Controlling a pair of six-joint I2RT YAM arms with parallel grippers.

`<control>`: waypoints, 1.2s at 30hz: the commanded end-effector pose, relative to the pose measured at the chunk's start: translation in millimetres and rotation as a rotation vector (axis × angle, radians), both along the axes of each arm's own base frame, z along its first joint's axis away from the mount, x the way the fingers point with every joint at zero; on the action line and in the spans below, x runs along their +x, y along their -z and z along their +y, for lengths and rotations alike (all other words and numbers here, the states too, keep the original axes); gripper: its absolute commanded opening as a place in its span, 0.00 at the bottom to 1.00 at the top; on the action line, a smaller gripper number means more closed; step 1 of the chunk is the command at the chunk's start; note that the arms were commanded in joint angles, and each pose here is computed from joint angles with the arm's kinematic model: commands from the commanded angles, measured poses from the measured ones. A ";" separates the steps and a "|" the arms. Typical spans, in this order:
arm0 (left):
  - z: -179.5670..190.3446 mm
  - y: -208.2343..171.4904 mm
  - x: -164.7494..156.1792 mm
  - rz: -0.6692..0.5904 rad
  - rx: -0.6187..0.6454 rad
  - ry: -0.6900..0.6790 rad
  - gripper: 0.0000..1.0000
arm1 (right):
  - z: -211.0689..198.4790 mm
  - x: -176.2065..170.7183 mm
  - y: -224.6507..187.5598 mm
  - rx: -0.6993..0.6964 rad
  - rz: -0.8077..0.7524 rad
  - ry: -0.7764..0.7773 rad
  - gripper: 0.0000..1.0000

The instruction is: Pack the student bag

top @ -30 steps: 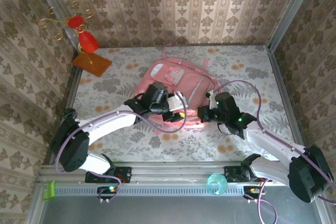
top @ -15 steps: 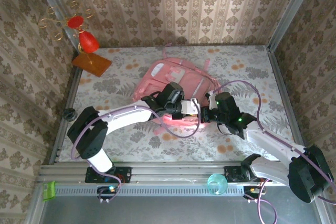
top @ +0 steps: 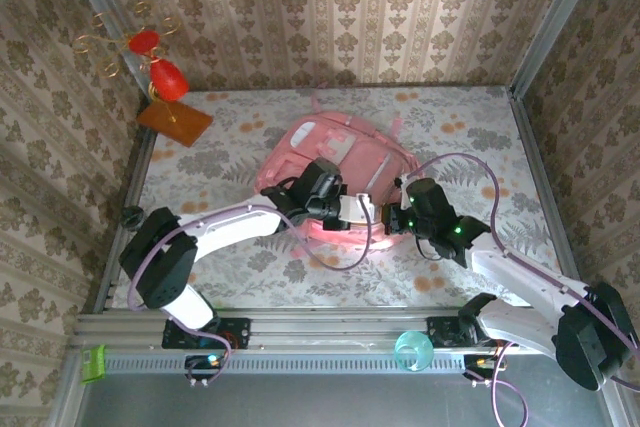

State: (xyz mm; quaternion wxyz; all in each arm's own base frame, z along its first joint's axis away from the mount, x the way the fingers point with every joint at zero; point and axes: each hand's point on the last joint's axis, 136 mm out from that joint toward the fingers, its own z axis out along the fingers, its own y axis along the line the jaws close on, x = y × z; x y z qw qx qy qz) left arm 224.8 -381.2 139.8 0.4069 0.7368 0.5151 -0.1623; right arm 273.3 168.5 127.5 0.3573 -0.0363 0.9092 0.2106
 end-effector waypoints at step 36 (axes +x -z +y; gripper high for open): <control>8.3 -37.4 7.1 0.187 -0.149 -0.406 0.70 | -6.3 22.6 -35.2 0.052 -0.053 0.072 0.00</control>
